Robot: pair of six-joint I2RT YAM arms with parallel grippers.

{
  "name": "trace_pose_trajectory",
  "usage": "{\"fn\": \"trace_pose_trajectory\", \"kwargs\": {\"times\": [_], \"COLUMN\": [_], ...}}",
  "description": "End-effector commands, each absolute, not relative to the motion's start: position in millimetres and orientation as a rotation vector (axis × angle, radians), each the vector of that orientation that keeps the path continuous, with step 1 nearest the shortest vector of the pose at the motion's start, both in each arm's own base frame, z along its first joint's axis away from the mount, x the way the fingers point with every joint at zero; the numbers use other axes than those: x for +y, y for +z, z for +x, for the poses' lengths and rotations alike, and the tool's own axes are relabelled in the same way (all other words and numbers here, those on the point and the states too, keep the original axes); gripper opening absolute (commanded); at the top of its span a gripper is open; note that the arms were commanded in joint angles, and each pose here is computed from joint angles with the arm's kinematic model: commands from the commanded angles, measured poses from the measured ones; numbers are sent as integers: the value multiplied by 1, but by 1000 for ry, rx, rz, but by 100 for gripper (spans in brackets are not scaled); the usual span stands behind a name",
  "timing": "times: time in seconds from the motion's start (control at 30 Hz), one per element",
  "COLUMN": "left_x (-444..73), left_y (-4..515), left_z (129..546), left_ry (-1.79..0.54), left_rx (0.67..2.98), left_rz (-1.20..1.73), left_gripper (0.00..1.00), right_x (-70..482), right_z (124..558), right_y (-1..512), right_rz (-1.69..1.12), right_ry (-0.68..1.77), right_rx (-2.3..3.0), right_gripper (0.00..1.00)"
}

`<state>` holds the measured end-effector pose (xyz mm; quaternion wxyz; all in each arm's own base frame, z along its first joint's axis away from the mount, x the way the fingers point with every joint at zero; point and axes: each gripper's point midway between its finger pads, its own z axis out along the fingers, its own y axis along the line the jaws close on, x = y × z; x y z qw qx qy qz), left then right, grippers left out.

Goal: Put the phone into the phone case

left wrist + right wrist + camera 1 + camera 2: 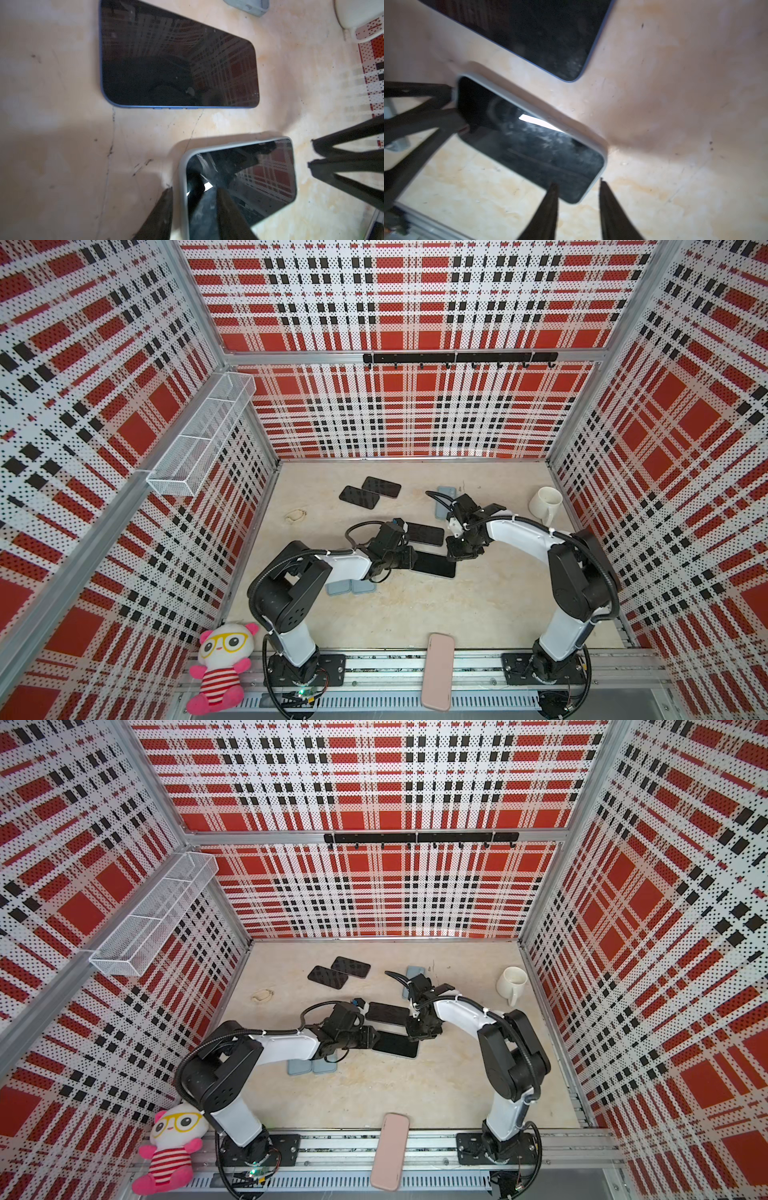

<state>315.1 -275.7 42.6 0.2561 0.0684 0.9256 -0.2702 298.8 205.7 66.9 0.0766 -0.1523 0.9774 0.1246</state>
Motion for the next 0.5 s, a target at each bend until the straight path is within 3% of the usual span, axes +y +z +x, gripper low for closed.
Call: {"fn": "trace_pose_trajectory", "kwargs": {"times": [0.0, 0.07, 0.27, 0.33, 0.47], "left_x": [-261, -247, -199, -182, -160], "left_y": [88, 101, 121, 121, 121], "left_z": [333, 335, 329, 324, 315], "left_ry": [-688, -647, -585, -570, -556], "left_rx": [2422, 2404, 2381, 2377, 2368], "left_rz": [178, 153, 58, 17, -35], "left_gripper": [49, 55, 70, 74, 79], "right_x": [205, 208, 233, 236, 243], "right_z": [300, 297, 287, 285, 284], "right_y": [98, 102, 101, 93, 82], "right_rz": [-747, -931, -1453, -1598, -1781], "right_ry": [290, 258, 277, 243, 255], "right_rx": [2787, 2718, 2445, 2383, 2301], "right_gripper": [44, 57, 78, 98, 100]}}
